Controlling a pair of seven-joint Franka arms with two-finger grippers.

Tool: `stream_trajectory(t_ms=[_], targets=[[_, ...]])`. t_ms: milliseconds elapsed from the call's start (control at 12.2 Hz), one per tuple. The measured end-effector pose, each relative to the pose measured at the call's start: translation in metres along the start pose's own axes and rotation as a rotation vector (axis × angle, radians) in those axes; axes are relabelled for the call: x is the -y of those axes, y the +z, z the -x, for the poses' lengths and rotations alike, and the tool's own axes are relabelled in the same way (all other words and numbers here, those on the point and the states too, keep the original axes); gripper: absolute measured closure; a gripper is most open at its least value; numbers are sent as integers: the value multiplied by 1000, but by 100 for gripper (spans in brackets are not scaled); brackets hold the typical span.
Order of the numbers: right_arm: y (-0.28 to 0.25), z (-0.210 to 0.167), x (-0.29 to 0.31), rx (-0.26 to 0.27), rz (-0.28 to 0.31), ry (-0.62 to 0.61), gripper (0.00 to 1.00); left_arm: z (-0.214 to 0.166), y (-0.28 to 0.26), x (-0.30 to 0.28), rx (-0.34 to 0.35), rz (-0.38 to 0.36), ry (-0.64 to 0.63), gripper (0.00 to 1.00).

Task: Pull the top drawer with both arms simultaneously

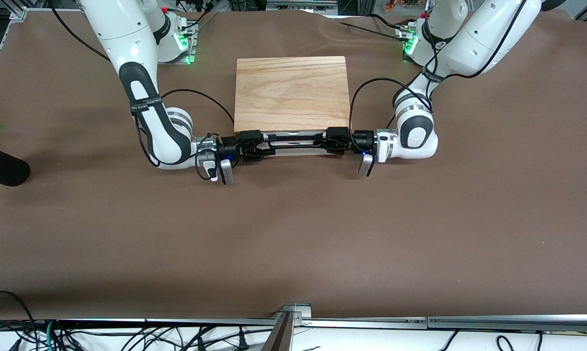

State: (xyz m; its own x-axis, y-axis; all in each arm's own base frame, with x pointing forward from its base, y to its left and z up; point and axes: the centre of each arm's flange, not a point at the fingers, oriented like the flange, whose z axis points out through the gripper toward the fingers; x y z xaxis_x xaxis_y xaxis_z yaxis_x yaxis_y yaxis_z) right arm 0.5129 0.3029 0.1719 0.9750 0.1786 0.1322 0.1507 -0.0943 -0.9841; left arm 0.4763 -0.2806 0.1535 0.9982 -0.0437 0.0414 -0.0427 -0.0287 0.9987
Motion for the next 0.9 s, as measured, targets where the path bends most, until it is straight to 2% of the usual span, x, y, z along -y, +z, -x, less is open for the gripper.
stream_trajectory(t_ms=[163, 245, 327, 409, 572, 654, 736, 817, 899], targets=[[-1, -1, 0, -4, -2, 0, 49, 0, 0, 3, 2, 28, -16, 60], [-1, -1, 0, -4, -2, -1, 50, 1, 0, 3, 3, 38, -31, 60], [-1, -1, 0, -4, -2, -1, 57, 0, 0, 4, 3, 43, -55, 57], [-1, -1, 0, -4, -2, -1, 57, 0, 0, 4, 3, 44, -79, 57], [-1, 0, 0, -4, -2, 0, 57, -2, 1, 1, 7, 55, -104, 40], [-1, 1, -1, -4, -2, 2, 60, -2, 1, 2, 7, 55, -106, 39], [-1, 2, -2, -4, -1, 4, 60, -1, 0, 3, 6, 53, -110, 47], [-1, 2, -2, -3, -1, 5, 68, -1, -1, 6, 2, 46, -117, 59], [-1, 2, -2, -3, -1, 5, 69, -1, -1, 8, 2, 50, -125, 62]])
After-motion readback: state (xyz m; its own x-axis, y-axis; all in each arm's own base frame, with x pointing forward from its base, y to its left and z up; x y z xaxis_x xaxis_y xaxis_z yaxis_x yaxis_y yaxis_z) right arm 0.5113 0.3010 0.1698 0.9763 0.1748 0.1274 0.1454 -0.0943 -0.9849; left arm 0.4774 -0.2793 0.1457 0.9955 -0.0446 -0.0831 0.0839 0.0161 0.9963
